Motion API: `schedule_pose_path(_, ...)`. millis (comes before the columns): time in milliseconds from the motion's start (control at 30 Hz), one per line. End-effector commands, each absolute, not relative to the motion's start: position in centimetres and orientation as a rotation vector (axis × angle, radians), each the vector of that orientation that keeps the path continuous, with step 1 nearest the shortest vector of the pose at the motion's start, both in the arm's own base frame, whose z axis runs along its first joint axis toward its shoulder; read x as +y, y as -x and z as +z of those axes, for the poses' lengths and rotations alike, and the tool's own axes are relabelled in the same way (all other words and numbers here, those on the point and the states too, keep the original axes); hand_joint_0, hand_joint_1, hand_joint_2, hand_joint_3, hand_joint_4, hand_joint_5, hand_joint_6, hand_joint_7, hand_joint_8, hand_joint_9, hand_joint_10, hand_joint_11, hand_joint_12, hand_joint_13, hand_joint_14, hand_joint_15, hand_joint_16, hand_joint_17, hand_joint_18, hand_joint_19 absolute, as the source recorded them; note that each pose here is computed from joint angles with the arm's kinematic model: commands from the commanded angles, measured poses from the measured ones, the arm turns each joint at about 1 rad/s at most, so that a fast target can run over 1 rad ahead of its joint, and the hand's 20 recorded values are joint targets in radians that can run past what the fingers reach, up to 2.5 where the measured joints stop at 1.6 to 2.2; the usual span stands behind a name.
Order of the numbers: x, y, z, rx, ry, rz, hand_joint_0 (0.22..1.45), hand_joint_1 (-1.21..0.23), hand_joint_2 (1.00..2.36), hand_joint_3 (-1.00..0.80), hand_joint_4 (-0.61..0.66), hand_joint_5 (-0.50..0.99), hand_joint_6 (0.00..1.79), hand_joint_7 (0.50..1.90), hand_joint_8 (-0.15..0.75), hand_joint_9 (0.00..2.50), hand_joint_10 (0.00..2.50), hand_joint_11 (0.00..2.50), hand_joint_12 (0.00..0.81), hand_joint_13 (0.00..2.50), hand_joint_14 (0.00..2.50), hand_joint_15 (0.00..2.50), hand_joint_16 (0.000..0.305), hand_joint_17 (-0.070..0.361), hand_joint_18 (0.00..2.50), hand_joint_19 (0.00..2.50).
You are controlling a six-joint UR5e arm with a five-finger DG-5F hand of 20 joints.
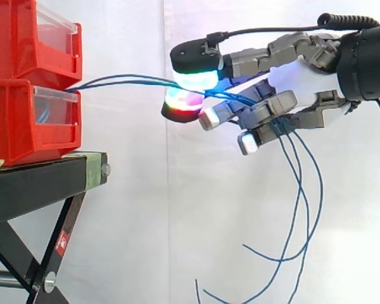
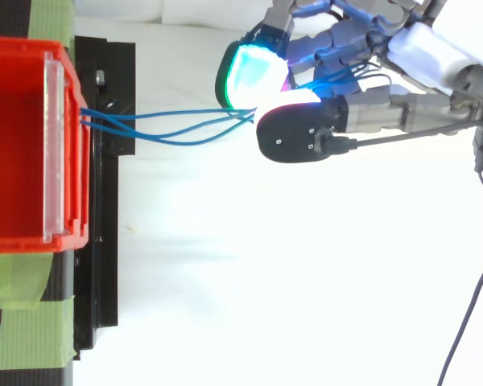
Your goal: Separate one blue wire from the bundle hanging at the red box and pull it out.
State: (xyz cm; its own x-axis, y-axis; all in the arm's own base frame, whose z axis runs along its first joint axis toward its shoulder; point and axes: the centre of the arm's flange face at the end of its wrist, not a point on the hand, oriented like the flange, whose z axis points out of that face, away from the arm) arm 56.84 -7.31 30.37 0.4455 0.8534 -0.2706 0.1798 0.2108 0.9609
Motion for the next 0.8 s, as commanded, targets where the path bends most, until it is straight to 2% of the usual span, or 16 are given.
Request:
schedule_pose_path(0,-7.23,-56.87,30.4,1.03,-1.308,0.623,0.64,-0.7,1.02,-0.2,0.19,-0.23,0.88,1.04,0.328,0.89,0.01,1.52,0.326,1.04,1.88,1.26,0.047,0.105,0.93,1.26)
schedule_pose_path(133,-6.81,-56.97,30.32,1.011,-1.332,0.669,0.63,-0.69,1.03,-0.06,0.14,-0.23,0.89,1.05,0.326,0.92,0.01,1.54,0.331,1.06,1.9,1.24,0.047,0.105,0.95,1.25)
schedule_pose_path(333,-6.59,-57.01,30.31,0.975,-1.368,0.726,0.68,-0.76,1.02,0.09,0.14,-0.23,0.9,1.07,0.315,0.94,0.0,1.56,0.332,1.08,1.92,1.23,0.048,0.107,0.97,1.25)
schedule_pose_path(567,-6.34,-57.01,30.39,0.944,-1.398,0.771,0.71,-0.79,1.03,-0.02,0.19,-0.24,0.9,1.02,0.305,0.92,0.0,1.57,0.327,1.07,1.87,1.28,0.046,0.103,0.95,1.27)
schedule_pose_path(767,-6.25,-57.02,30.29,0.923,-1.42,0.798,0.6,-0.72,1.03,-0.04,0.17,-0.22,0.88,1.1,0.32,0.93,0.0,1.57,0.335,1.06,1.92,1.26,0.046,0.104,0.96,1.25)
